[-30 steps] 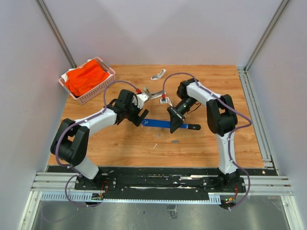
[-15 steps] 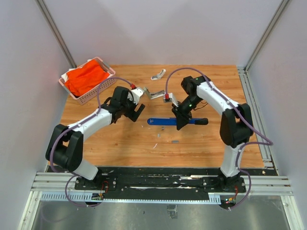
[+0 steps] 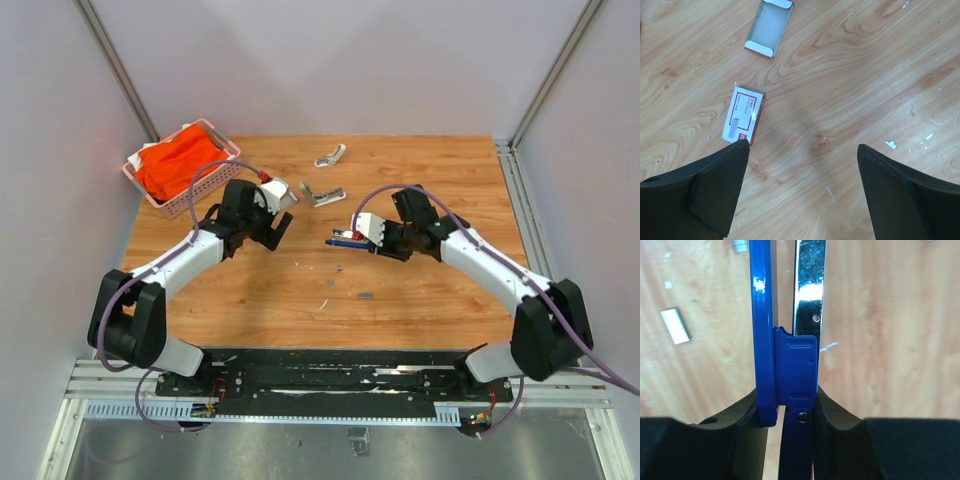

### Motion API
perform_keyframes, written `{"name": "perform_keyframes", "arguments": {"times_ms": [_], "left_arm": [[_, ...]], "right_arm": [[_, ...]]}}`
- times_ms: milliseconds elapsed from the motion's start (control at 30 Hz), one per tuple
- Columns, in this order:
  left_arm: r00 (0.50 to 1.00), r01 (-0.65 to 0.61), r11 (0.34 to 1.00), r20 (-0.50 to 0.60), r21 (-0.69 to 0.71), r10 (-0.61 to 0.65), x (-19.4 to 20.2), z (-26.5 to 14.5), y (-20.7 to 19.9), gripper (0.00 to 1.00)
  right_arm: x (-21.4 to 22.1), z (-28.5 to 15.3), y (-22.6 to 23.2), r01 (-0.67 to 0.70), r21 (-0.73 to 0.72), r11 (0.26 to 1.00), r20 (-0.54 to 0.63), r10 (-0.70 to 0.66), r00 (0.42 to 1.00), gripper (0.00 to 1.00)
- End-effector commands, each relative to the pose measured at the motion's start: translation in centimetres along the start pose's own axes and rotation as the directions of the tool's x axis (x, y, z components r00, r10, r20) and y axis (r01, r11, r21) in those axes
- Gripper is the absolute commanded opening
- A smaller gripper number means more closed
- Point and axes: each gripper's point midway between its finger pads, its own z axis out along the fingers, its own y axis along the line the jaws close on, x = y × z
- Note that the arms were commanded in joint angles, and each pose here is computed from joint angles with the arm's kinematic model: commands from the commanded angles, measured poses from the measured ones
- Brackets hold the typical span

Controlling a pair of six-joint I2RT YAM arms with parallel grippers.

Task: Unload the staples from the stapler
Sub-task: Unload the staple at the center of the board.

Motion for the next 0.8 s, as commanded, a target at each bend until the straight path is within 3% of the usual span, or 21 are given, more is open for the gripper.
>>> {"name": "perform_keyframes", "arguments": {"times_ms": [0, 167, 333, 600, 767], "left_arm": [[0.998, 0.014, 1.000, 0.060, -0.002, -0.014, -1.2, -0.6, 0.1, 0.94], [0.997, 0.014, 1.000, 0.070, 0.002, -0.014, -1.3, -0.7, 0.1, 0.94], [0.997, 0.008, 1.000, 0.083, 0.004, -0.009, -1.6, -0.9, 0.0, 0.94], [0.994, -0.022, 1.000, 0.103, -0.019, 0.024, -2.8, -1.7, 0.7, 0.94], [0.992, -0.030, 0.999, 0.121, -0.043, 0.035, -3.6, -2.3, 1.2, 0.94]], "right_arm": [[-5.3, -3.8, -6.3, 0.170, 0.403, 0.899, 0.110, -0.232, 0.967, 0.00], [-6.4, -5.1, -6.6, 0.261, 0.533, 0.805, 0.094, -0.363, 0.927, 0.00], [-6.5, -5.6, -7.2, 0.381, 0.600, 0.704, -0.034, -0.454, 0.890, 0.00], [-7.6, -7.7, -7.3, 0.558, 0.740, 0.377, -0.270, -0.593, 0.758, 0.00], [-8.2, -10.2, -7.4, 0.602, 0.781, 0.165, -0.415, -0.583, 0.698, 0.01]]}}
